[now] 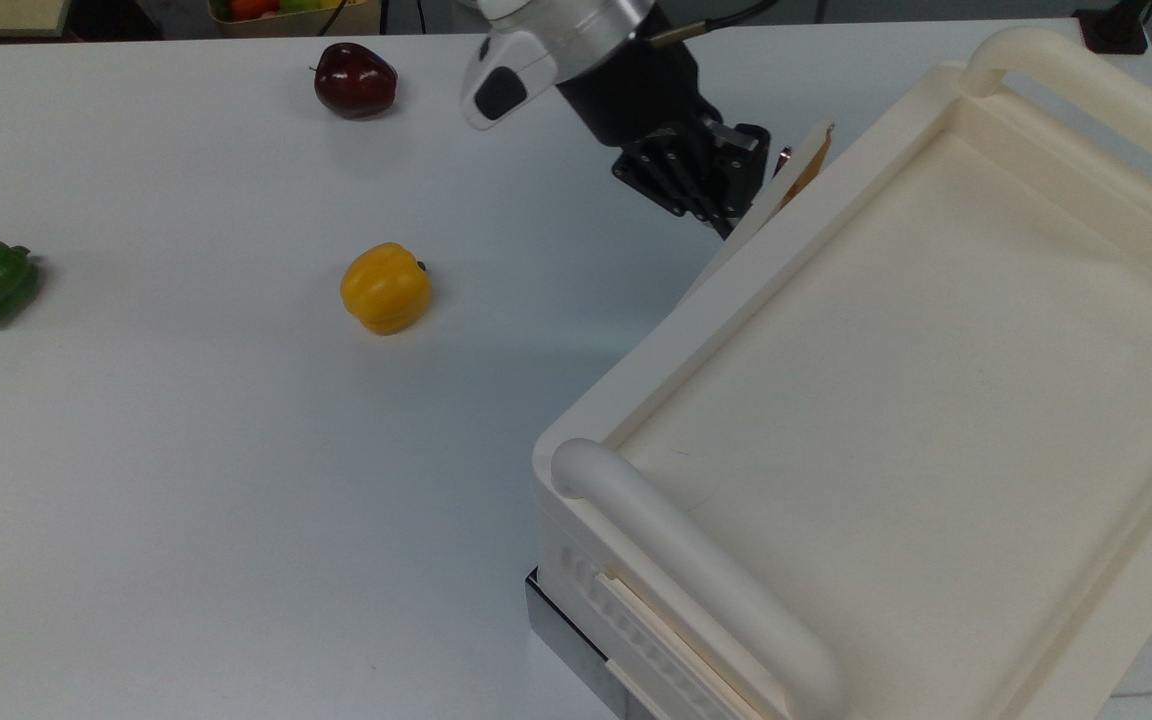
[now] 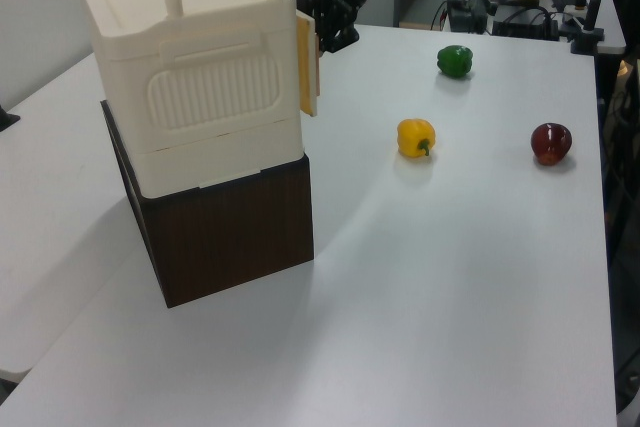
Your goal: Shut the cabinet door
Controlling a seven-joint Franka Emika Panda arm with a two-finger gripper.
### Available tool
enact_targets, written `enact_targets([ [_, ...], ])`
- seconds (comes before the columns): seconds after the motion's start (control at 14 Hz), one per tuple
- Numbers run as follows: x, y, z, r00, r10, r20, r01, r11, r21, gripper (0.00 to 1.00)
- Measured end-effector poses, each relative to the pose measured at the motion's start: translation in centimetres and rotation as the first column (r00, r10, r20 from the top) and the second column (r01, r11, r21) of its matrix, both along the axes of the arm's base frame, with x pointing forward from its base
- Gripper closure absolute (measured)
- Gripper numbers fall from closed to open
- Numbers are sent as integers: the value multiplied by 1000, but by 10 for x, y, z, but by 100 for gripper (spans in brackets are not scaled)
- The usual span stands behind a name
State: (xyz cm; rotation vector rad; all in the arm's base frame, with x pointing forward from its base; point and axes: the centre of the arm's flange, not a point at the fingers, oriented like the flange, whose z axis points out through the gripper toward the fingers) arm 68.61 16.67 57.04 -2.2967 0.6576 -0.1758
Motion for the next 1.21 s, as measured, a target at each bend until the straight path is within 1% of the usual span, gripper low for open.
enact_targets([
  [0.28,0,26,0,999,-4,47,4,1000,6,96],
  [1.0,1,32,-4,998,-11,65,11,1000,2,96],
  [1.07,1,31,-6,998,-3,61,4,1000,-8,96],
  [1.21,1,24,-15,999,38,32,-37,998,-47,96],
])
